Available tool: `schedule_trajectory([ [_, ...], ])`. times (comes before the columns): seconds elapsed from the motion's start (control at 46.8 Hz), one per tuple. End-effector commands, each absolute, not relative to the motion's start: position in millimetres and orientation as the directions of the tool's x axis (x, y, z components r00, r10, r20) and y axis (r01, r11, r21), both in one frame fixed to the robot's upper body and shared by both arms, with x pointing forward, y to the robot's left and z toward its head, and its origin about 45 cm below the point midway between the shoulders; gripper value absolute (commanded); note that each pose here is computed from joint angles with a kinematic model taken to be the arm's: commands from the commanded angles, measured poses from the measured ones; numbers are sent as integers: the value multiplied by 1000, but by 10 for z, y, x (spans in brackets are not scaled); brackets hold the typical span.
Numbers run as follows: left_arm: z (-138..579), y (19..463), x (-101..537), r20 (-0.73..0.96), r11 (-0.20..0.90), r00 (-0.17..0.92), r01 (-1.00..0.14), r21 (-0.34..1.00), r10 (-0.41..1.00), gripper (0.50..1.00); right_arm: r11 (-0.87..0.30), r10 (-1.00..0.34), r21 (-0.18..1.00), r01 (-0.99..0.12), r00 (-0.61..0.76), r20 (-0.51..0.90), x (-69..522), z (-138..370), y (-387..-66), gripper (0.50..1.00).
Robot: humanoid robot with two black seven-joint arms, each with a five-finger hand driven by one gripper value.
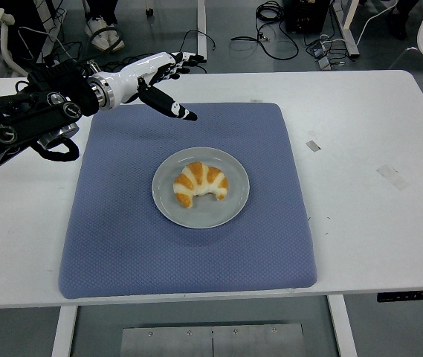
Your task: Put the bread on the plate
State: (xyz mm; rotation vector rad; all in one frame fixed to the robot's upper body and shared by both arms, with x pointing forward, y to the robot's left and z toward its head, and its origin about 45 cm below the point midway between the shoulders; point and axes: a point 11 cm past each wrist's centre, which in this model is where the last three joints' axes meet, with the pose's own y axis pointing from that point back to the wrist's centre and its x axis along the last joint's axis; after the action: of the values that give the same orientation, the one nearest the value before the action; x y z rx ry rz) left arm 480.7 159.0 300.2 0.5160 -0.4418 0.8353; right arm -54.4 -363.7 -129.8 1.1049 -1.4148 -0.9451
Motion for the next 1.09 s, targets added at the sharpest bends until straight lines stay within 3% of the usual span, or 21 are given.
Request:
schedule_trajectory([
  [0.0,3019,1664,4853,550,543,578,-802,248,603,981,260,-965,957,-130,-16,260,-544,-1297,-3638,1000],
  [0.385,2932,2053,5006,305,473,505,-863,175,808,981,259,-966,957,-130,-14,260,-545,-1297,-3638,1000],
  [0.726,2815,2516,5056,131,512,544,-831,216,829,981,259,-966,957,-130,-14,260,-545,-1297,-3638,1000],
  [1.068,2654,2707,5058,-63,470,466,-868,162,882,981,258,-966,957,-130,-16,259,-544,-1298,-3633,1000],
])
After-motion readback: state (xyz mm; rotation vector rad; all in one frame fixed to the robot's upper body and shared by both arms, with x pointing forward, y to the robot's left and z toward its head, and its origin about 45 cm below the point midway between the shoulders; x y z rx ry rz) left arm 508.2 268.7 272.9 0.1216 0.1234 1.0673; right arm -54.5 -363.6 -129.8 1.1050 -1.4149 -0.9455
